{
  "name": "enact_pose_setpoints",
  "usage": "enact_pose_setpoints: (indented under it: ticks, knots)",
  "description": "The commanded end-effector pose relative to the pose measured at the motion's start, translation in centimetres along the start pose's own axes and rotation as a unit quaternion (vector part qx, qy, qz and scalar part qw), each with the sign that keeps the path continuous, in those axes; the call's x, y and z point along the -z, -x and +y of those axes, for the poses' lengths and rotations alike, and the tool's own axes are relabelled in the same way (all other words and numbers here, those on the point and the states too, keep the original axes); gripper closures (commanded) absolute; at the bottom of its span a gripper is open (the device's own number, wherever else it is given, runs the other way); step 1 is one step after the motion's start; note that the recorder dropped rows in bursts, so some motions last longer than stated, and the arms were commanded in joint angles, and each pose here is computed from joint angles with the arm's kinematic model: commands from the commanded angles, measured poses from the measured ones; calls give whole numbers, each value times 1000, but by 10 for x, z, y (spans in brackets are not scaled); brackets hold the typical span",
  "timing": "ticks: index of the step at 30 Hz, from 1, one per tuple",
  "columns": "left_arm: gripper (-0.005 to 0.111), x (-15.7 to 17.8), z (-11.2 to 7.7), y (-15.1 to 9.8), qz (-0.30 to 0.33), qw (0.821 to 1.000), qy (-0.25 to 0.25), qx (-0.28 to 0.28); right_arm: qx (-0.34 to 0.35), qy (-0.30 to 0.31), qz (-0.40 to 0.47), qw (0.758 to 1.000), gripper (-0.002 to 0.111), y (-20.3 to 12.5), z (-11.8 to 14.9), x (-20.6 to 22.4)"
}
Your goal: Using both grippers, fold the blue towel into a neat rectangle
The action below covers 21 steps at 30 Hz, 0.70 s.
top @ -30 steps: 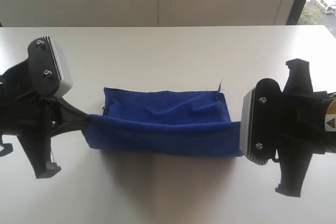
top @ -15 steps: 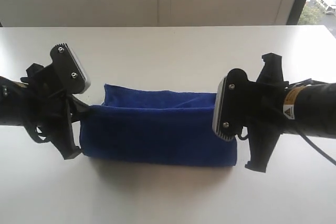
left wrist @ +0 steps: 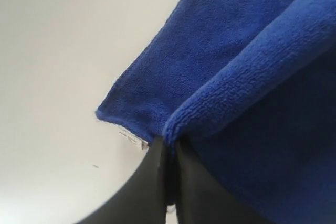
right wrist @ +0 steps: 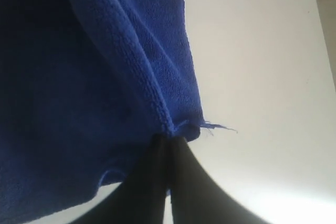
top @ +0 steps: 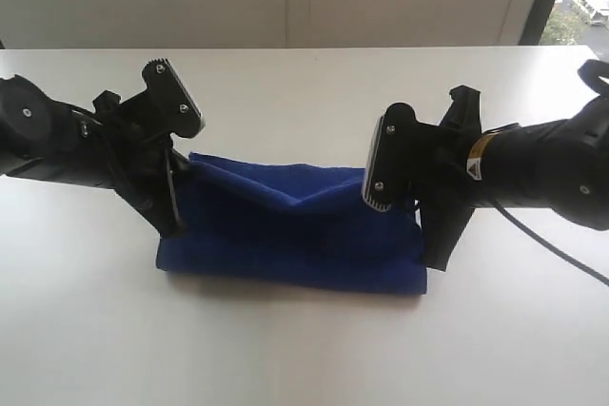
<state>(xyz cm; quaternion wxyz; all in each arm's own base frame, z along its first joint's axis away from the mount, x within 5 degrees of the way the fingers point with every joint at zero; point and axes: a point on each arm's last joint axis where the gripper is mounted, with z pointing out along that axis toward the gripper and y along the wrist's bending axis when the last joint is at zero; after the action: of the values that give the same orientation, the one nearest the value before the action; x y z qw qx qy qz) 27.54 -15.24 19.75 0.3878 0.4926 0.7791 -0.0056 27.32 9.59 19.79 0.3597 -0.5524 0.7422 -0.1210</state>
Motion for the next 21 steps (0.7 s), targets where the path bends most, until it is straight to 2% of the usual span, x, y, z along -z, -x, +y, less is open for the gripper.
enact_pose_setpoints:
  ticks: [1,9,17,21]
  knots:
    - [107,-13,5,4,1,1000,12,2,-26,-7,9,1000,108,-5,-12,-12]
    - [107,-32,16,11,-5,999,41,2,-39,-22,11,999,108,-9,-27,-27]
    - [107,-68,18,0,18,998,62,4,-43,-18,9,999,108,-13,-27,-57]
    - [107,-79,21,-4,19,996,88,18,-43,-24,-2,999,105,-13,-26,-68]
